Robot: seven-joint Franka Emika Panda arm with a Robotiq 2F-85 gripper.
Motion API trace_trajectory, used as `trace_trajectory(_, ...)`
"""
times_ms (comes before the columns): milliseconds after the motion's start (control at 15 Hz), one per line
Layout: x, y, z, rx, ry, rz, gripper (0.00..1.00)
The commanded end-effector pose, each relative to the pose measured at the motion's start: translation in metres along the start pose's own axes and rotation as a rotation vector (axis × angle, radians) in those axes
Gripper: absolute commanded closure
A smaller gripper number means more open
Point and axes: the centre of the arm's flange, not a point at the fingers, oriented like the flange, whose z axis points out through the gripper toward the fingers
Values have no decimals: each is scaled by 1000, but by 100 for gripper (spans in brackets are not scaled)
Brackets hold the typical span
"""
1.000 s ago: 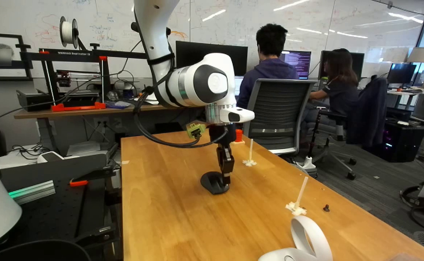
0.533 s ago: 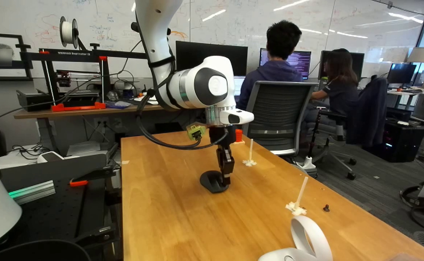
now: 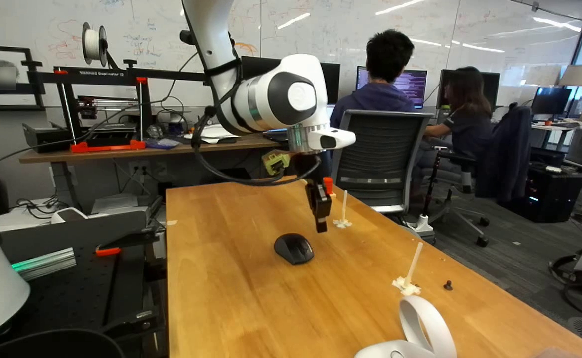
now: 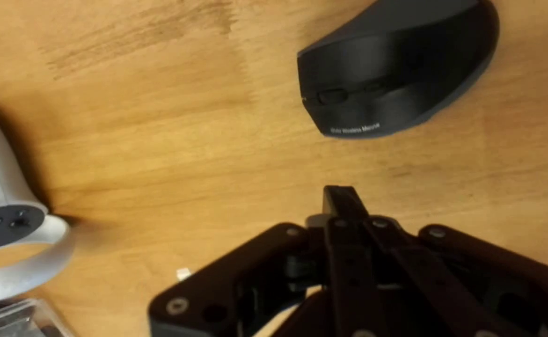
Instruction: Press the left button on the mouse
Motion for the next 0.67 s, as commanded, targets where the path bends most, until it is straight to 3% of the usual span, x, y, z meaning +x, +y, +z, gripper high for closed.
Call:
trace_trajectory(0, 5, 15, -70, 30, 46, -45, 100)
trace_trajectory(333, 17, 26, -150, 51, 115, -103, 100)
trace_trajectory(600, 18, 29, -209, 112, 131, -148, 100)
